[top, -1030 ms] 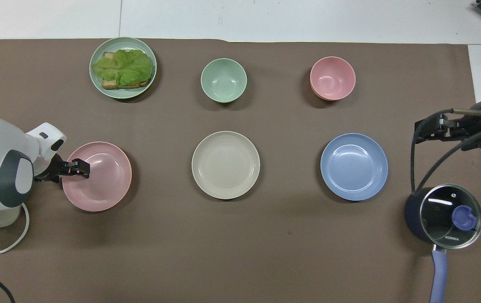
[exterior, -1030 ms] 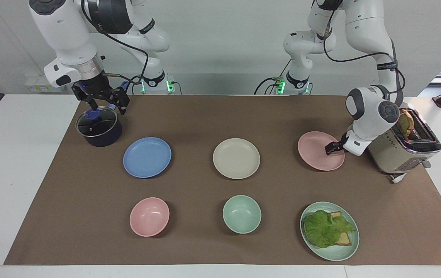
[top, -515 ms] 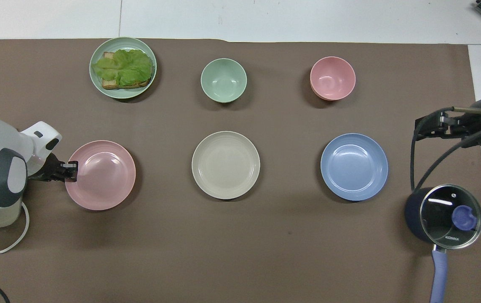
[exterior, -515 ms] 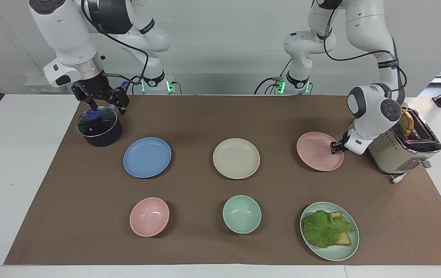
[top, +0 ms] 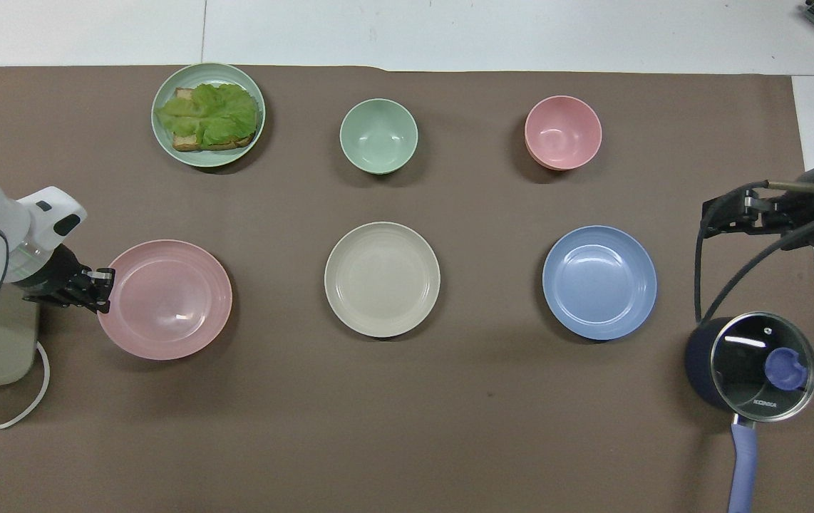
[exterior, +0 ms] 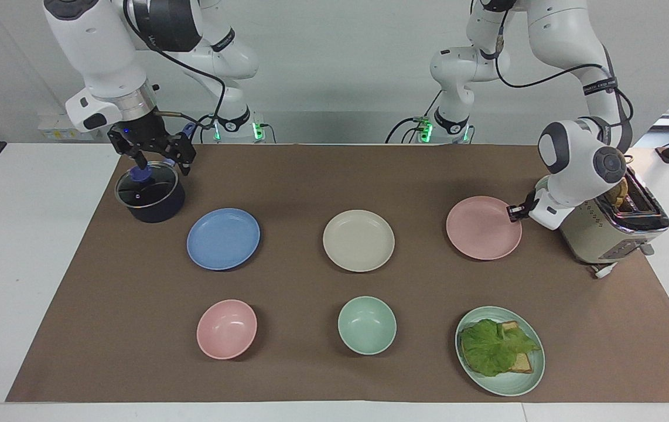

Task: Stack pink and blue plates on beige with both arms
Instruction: 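Carry the pink plate onto the beige plate and open the left gripper, then withdraw the left gripper while the right gripper reaches the blue plate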

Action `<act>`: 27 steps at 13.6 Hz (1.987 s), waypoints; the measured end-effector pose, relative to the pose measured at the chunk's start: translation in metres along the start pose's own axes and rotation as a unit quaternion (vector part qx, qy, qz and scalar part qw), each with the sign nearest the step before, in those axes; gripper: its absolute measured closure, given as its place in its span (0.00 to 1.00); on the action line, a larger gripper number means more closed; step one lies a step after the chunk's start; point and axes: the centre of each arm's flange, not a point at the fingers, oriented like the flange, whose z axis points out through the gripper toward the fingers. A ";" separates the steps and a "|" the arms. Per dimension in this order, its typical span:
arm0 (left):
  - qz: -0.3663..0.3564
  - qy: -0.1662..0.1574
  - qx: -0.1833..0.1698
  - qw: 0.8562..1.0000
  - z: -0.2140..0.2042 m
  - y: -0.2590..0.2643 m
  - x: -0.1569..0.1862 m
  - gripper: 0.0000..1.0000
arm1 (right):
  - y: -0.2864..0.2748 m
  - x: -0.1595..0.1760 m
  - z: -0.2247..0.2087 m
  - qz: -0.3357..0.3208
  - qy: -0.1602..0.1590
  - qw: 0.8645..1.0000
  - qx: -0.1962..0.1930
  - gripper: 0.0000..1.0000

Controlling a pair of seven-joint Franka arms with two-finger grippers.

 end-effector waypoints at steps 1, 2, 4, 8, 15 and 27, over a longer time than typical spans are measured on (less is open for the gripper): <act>0.002 -0.005 -0.009 1.000 -0.014 0.005 -0.004 0.95 | 0.000 0.000 0.000 0.000 0.000 1.000 0.000 0.00; 0.004 -0.007 -0.020 1.000 -0.023 0.011 -0.007 0.95 | 0.000 0.000 0.000 0.000 0.000 1.000 0.000 0.00; -0.006 -0.009 -0.050 0.999 -0.032 0.033 -0.013 0.95 | 0.000 0.000 0.000 0.000 0.000 1.000 0.000 0.00; -0.041 -0.002 -0.058 0.997 -0.027 0.149 -0.032 0.95 | 0.003 0.001 0.000 0.003 0.000 1.000 0.000 0.00; -0.037 0.080 -0.066 0.994 0.078 0.308 -0.054 0.95 | 0.007 0.001 0.001 0.004 -0.001 1.000 0.000 0.00; -0.071 0.088 -0.027 0.993 0.033 0.229 -0.016 0.00 | 0.033 0.016 0.015 0.021 0.032 0.999 0.006 0.00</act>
